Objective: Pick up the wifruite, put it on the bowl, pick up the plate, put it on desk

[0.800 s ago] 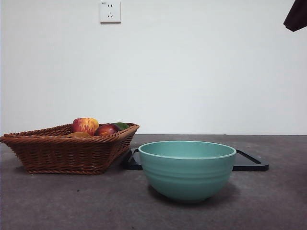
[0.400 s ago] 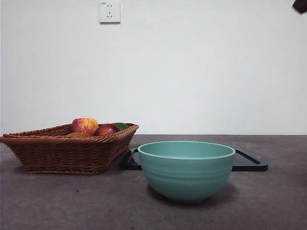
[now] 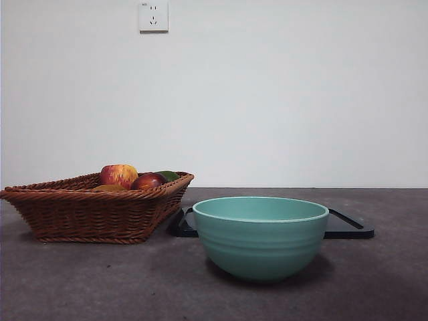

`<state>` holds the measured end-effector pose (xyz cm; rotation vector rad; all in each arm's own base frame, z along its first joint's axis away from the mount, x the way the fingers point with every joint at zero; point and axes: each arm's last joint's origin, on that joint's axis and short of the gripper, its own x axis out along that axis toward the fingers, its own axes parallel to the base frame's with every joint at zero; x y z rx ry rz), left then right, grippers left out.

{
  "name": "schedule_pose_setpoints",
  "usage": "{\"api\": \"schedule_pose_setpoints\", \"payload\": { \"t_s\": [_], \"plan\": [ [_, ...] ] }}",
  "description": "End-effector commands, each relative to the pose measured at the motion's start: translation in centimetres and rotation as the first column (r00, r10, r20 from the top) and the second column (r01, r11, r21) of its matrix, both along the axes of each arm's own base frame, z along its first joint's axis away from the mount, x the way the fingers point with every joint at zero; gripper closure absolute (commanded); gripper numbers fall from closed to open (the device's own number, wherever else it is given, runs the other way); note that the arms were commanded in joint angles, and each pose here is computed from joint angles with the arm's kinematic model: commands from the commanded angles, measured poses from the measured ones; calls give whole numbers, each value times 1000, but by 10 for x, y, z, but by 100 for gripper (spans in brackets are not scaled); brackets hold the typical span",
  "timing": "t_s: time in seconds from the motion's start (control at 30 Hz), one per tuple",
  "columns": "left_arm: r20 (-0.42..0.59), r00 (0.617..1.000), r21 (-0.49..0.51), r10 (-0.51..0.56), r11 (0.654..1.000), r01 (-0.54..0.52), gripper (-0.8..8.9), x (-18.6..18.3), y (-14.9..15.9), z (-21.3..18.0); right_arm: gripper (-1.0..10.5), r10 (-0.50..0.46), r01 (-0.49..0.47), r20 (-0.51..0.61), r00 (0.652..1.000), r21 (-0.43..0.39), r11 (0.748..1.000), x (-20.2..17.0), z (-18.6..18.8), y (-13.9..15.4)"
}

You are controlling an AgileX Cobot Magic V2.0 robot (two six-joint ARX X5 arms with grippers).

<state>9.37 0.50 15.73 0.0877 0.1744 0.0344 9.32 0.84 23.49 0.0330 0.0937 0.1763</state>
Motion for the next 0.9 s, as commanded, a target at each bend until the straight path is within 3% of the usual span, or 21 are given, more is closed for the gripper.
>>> {"api": "schedule_pose_setpoints", "payload": {
  "t_s": [0.03,0.4,0.9],
  "plan": [
    [-35,999,-4,4,1000,-4,806,0,0,-7,941,-44,44,43,998,-10,999,-1,-14,-2],
    [-35,999,-4,4,1000,-4,806,0,0,-7,941,-91,92,14,996,-10,996,-1,-60,-5],
    [-35,999,-4,4,1000,-4,806,0,0,-7,941,-93,94,-81,992,0,996,3,-85,-5]
  ]
}}
